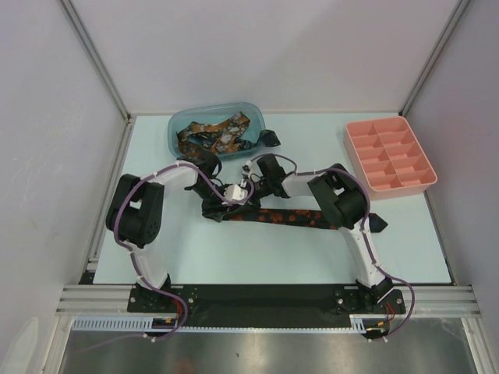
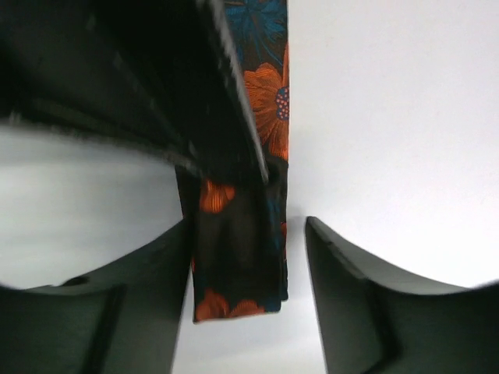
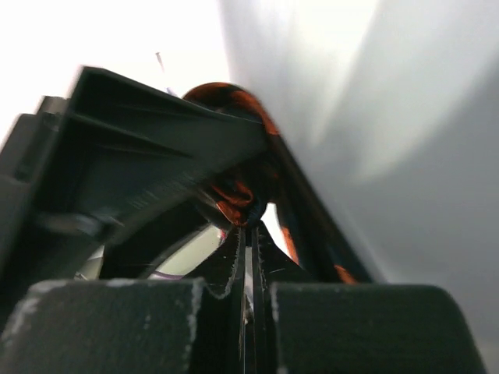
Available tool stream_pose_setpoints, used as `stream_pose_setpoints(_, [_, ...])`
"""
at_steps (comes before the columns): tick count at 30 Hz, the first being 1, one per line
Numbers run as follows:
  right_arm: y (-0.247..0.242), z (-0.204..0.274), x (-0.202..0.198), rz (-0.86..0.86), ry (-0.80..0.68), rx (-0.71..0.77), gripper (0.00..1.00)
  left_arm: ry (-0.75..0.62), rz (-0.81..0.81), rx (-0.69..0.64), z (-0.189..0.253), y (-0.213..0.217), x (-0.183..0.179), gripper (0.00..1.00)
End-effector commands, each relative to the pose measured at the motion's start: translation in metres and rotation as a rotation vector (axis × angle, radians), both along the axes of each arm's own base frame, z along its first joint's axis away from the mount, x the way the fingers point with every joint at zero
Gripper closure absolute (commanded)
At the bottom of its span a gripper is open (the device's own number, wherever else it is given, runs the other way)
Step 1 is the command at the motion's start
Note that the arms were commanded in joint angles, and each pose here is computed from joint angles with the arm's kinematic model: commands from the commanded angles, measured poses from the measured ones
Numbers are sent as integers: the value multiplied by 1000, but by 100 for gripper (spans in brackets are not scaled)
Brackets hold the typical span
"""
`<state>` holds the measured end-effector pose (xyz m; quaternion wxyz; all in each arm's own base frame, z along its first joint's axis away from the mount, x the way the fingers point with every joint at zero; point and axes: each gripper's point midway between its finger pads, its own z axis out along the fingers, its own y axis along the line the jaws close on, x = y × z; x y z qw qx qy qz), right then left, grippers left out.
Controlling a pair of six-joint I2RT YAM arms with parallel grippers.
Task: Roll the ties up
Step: Roll the tie at the center of the board.
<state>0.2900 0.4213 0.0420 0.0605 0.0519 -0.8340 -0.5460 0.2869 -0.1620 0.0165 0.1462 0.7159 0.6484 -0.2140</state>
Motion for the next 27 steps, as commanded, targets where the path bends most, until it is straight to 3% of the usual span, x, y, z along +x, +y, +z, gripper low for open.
stream_pose_setpoints(1, [-18,-17,3,0,-41,-75,100,-21,86,-54,18,2,22,31])
stream_pose_setpoints(7, [-31,-30,2,4,-36,-149,100,-41,90,-110,31,2,26,20])
stream_pose_setpoints(12, [-29,-29,5,31,-83,-156,100,-19,89,-123,26,-6,26,20])
stream_pose_setpoints(16, [-31,-31,1,50,-89,-172,100,-6,76,-131,27,-16,23,30])
stream_pose_setpoints(20, [-30,-30,0,60,-99,-167,100,-6,60,-153,36,-30,18,53])
stream_pose_setpoints(27, [-24,-28,-4,69,-92,-148,100,23,29,-177,37,-65,7,57])
